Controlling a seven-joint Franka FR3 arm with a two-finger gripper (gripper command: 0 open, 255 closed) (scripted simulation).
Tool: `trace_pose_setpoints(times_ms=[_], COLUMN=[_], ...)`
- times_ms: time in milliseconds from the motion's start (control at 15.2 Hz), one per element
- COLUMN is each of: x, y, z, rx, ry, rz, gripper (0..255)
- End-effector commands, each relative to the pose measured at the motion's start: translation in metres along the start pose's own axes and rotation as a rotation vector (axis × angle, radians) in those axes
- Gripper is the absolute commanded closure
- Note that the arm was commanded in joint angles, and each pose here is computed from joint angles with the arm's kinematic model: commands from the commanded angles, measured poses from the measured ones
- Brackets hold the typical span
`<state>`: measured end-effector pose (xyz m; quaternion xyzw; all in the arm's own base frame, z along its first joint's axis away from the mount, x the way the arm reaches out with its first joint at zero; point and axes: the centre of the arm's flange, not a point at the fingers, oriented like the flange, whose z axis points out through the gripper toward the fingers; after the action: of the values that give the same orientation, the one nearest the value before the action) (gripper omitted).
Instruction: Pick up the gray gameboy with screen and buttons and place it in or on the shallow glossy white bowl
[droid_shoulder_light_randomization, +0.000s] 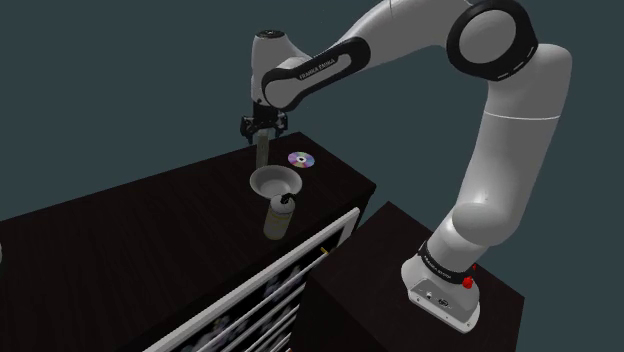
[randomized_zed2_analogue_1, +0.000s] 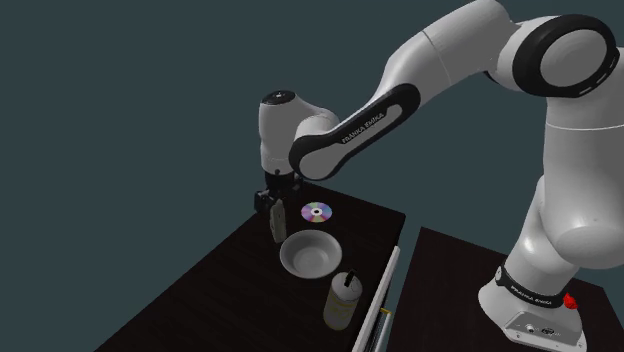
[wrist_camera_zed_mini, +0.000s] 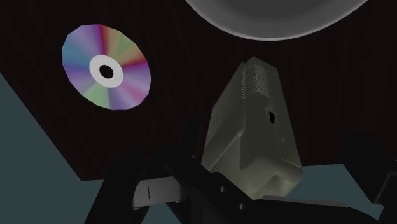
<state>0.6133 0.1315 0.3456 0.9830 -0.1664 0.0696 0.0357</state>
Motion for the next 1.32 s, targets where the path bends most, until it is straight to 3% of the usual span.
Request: trace_pose_setpoints(times_ms=[0, 528, 594, 1254], x=[0.0004, 0.0004, 0.0004, 0.0012], y=[-0.0005, -0.0005, -0.0005, -0.0002], z=[0.0158, 0.0158, 0.0158, 0.0106], rx=[0.000, 0.000, 0.000, 0.000], ry=[0.000, 0.000, 0.000, 0.000], rz=[0.000, 0.000, 0.000, 0.000], gripper=[0, 0, 255, 255])
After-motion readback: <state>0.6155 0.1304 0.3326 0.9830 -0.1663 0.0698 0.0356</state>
